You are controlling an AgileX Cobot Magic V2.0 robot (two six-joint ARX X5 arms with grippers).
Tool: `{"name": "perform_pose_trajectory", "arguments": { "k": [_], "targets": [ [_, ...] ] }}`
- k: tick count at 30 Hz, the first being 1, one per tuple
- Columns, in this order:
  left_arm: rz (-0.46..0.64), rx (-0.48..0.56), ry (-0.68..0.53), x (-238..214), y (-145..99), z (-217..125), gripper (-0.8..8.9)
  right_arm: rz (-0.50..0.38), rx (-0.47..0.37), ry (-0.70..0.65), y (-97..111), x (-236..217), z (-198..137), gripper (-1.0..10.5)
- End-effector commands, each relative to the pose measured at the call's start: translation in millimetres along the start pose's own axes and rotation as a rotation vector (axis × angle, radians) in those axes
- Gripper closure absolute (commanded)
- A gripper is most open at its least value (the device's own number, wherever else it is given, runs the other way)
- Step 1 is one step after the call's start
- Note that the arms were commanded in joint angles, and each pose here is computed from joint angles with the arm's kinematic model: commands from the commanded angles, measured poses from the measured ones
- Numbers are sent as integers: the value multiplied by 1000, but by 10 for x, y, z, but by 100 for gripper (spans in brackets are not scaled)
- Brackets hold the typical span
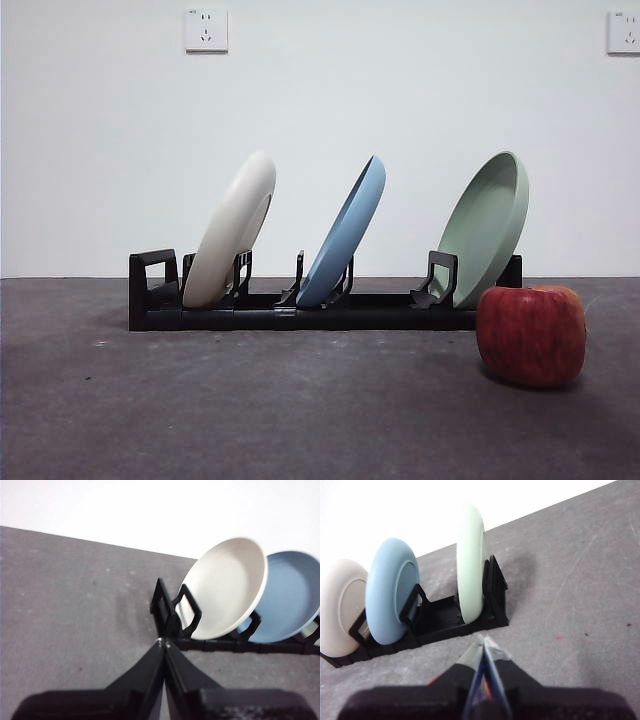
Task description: Take the yellow plate from the plate rack,put the plate on the table,take the apple from the table,put the apple in the plate
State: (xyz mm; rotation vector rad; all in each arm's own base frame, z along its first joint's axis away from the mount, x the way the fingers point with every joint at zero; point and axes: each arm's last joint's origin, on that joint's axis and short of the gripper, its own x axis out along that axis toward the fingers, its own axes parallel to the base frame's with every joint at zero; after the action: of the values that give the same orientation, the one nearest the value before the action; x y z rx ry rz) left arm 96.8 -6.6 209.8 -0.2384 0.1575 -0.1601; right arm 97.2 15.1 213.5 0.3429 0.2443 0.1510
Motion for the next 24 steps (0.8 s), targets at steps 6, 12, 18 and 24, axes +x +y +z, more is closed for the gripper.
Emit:
{"name": "perform_pose_trajectory", "arguments": {
  "k": [6,12,18,24],
  "targets": [
    [-10,-17,53,166,-88,471,821,16,-68,113,209,108,539,958],
    [-130,-37,159,468,-154,787,821,128,-109,241,359,311,861,958],
    [-303,-88,319,860,-209,995,819,255,-125,351,452,563,1033,941],
    [-364,-83,438,1255,-329,1123,656,291,-108,409,469,756,1067,827]
  ]
}}
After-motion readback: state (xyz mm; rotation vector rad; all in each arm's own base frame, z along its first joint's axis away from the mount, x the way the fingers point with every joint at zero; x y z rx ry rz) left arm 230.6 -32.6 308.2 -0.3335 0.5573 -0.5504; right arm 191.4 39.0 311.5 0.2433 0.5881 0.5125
